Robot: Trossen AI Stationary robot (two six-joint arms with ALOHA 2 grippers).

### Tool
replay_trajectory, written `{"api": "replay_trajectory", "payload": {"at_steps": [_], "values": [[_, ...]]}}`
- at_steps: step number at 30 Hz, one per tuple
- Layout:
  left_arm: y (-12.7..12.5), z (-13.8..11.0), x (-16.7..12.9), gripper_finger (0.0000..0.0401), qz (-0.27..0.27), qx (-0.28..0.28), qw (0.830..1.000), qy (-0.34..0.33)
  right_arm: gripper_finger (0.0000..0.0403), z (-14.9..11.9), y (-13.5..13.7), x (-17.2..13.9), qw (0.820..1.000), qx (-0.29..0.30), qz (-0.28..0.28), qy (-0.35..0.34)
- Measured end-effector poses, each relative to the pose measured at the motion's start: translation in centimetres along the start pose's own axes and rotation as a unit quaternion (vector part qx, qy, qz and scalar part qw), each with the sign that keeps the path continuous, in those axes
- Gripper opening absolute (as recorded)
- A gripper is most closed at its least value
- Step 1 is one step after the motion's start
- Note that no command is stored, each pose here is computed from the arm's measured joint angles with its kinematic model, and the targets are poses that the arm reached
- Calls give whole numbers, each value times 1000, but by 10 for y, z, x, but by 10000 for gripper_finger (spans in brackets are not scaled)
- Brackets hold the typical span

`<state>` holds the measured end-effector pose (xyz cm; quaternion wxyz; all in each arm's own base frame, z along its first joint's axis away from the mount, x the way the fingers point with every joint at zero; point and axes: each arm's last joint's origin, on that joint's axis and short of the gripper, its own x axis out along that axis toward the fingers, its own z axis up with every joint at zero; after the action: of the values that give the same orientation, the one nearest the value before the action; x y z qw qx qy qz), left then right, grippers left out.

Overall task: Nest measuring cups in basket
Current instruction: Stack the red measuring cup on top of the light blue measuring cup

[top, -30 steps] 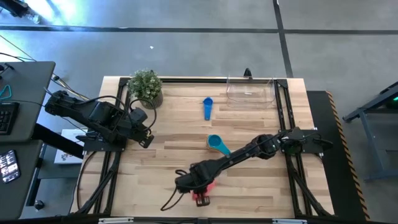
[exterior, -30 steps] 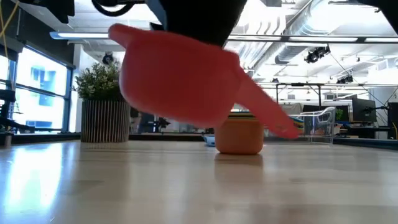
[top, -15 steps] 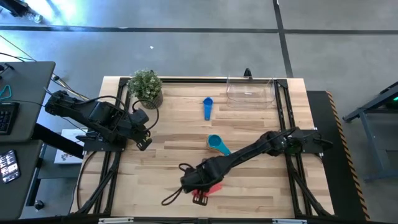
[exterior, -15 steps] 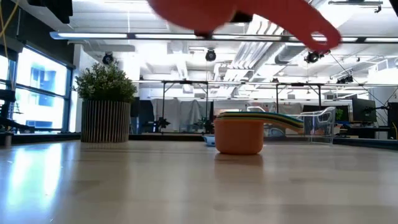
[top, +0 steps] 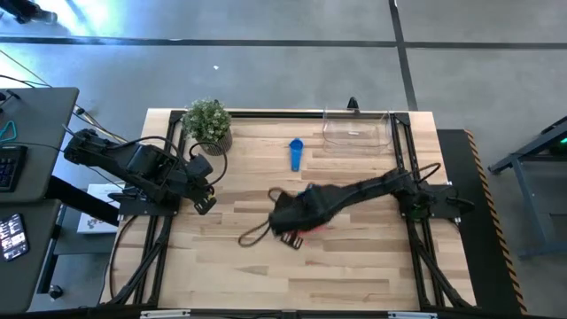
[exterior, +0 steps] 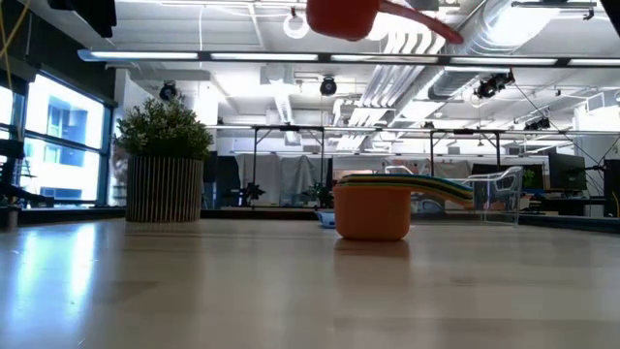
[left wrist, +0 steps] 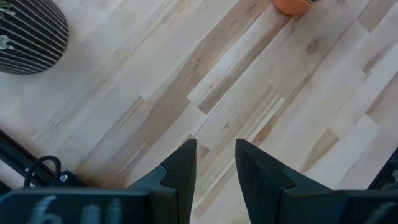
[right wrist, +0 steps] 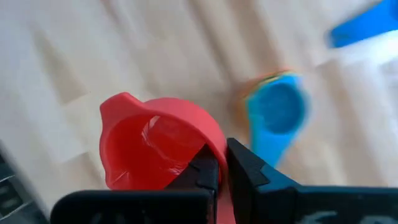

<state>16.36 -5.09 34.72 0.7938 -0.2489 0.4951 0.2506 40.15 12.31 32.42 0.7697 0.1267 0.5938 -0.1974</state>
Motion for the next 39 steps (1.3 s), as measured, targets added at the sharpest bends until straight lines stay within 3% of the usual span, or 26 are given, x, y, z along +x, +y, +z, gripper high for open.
{"api": "replay_trajectory", "payload": {"at_steps": [10, 20, 30, 39], "values": [[0, 0, 0, 104, -1, -2, 1000, 0, 5, 31, -78, -43, 997, 5, -27, -79], [0, 0, 0, 104, -1, -16, 1000, -1, 5, 32, -154, -79, 987, 47, -84, -129], [1, 3, 0, 104, 22, -16, 999, -43, 5, 1, -206, -56, 977, 155, -106, -101], [1, 4, 0, 104, 30, -17, 998, -58, 5, -20, -206, -2, 963, 254, -27, -84]]}}
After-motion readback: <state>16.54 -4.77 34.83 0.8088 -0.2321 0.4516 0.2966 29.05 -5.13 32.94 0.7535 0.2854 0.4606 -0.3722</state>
